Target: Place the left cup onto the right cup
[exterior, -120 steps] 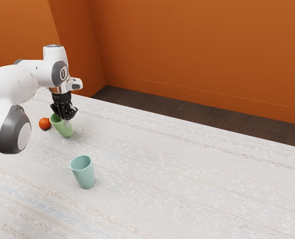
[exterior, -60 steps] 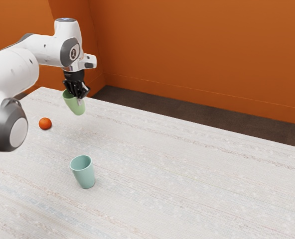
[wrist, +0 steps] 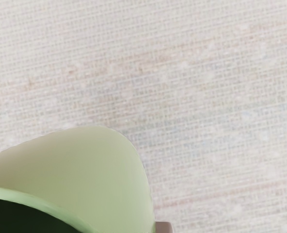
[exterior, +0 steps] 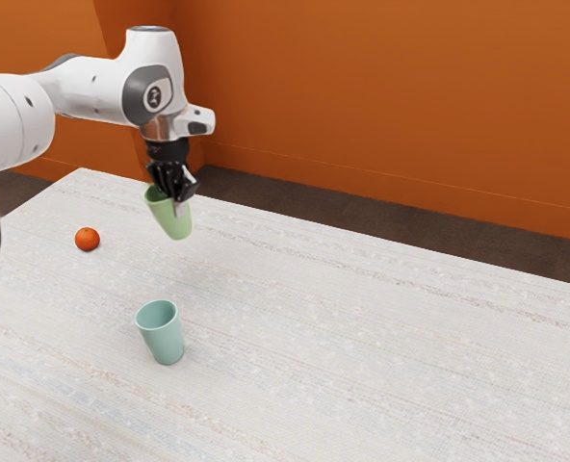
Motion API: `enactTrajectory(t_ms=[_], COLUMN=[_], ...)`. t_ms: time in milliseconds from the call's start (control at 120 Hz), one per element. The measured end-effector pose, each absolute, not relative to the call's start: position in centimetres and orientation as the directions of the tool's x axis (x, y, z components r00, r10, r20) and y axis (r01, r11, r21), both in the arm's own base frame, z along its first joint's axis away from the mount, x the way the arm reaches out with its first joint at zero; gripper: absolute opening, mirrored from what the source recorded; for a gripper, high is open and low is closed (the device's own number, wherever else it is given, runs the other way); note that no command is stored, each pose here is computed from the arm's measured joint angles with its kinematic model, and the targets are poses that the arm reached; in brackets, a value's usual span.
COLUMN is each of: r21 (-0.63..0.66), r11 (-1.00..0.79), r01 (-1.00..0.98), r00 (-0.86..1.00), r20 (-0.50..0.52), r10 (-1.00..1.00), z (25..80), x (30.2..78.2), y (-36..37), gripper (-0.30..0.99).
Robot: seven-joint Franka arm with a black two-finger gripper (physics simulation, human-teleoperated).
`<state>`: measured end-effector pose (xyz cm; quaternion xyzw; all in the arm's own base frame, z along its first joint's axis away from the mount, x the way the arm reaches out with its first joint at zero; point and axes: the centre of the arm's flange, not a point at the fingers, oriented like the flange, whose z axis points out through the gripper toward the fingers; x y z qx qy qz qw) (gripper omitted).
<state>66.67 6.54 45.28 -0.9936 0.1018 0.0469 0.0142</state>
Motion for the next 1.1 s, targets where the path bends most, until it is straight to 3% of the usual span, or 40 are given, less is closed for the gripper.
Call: enactTrajectory(t_ms=[317,700,1100], r21=[0.035,0.032,-0.023], r11=[-0.973,-0.989,-0.997], r01=[-0.230,-0.147,-0.074], r00=[0.956,0.958,0.969], r20=[-0.178,-0.243,-0.238], r10=[-0.232,-0.151,-0.066], z=[46.2,46.9,45.3], x=[63.6,55.9,54.8], y=[-1.3,-2.0,-1.6], gripper=[-0.09,-0.09,-0.09])
